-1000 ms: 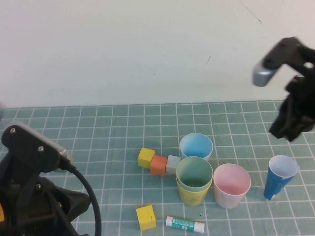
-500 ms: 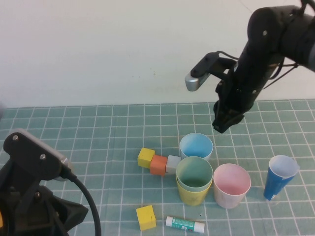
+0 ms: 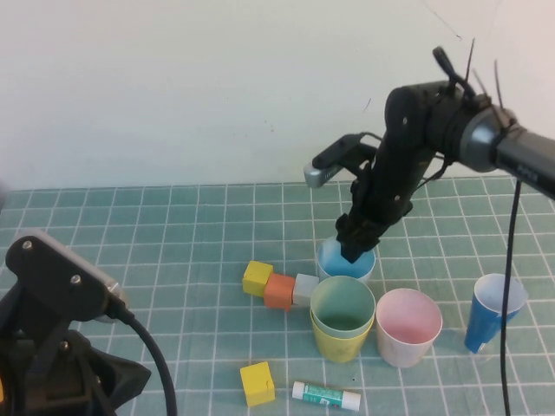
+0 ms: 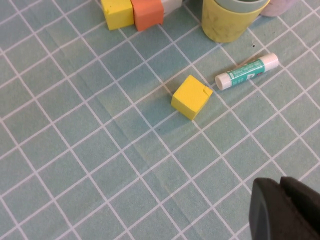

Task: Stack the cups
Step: Pick up the blue cup, then place the blue cup on the pink cup

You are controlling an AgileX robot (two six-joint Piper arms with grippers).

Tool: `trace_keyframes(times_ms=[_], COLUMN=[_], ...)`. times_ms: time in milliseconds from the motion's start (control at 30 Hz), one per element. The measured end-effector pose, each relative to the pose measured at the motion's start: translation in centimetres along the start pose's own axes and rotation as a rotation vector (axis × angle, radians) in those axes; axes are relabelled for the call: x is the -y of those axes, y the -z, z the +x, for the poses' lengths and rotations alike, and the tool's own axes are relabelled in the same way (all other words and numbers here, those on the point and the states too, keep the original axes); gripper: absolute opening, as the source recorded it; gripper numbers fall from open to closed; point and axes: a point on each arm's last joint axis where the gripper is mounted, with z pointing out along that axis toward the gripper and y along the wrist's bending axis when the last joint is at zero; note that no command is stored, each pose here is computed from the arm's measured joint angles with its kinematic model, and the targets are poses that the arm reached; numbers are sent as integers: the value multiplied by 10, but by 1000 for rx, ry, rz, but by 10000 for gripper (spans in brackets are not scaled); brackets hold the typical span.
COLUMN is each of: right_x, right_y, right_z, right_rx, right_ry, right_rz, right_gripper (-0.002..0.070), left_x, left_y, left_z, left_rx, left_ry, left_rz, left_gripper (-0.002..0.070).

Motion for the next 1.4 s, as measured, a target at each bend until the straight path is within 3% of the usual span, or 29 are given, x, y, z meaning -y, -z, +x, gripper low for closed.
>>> trace_keyframes(times_ms=[133, 200, 267, 333, 400, 500, 700, 867, 1100, 1400], right_x=[3, 3, 3, 5, 6, 7, 1, -21, -40, -41], right_y=[-25, -32, -32, -31, -27, -2, 101, 158, 116, 80], right_z=[5, 6, 6, 6, 5, 5, 8, 29, 78, 87], right_rx=[-48, -60, -62, -63, -73, -110, -34, 41, -52, -18], right_ry=[-20, -22, -21, -14, -1, 28, 60, 60, 30, 11], right_rz=[-12, -16, -15, -2, 16, 63, 220, 201, 119, 106], right_gripper=[438, 327, 157, 71, 29, 19, 17, 17, 17, 17], left_x=[0, 0, 0, 0, 0, 0, 0, -1, -2, -2], left_y=[0, 0, 0, 0, 0, 0, 0, 0, 0, 0], left_z=[0, 0, 0, 0, 0, 1, 0, -1, -1, -2], left_rx=[0, 0, 0, 0, -4, -6, -5, 8, 14, 20], left_ry=[-2, -2, -2, -2, -2, -2, -2, -10, -23, -26], left_rz=[-2, -2, -2, -2, -1, -1, -2, -10, -23, -25], left_gripper=[1, 1, 1, 1, 1, 1, 0, 0, 0, 0])
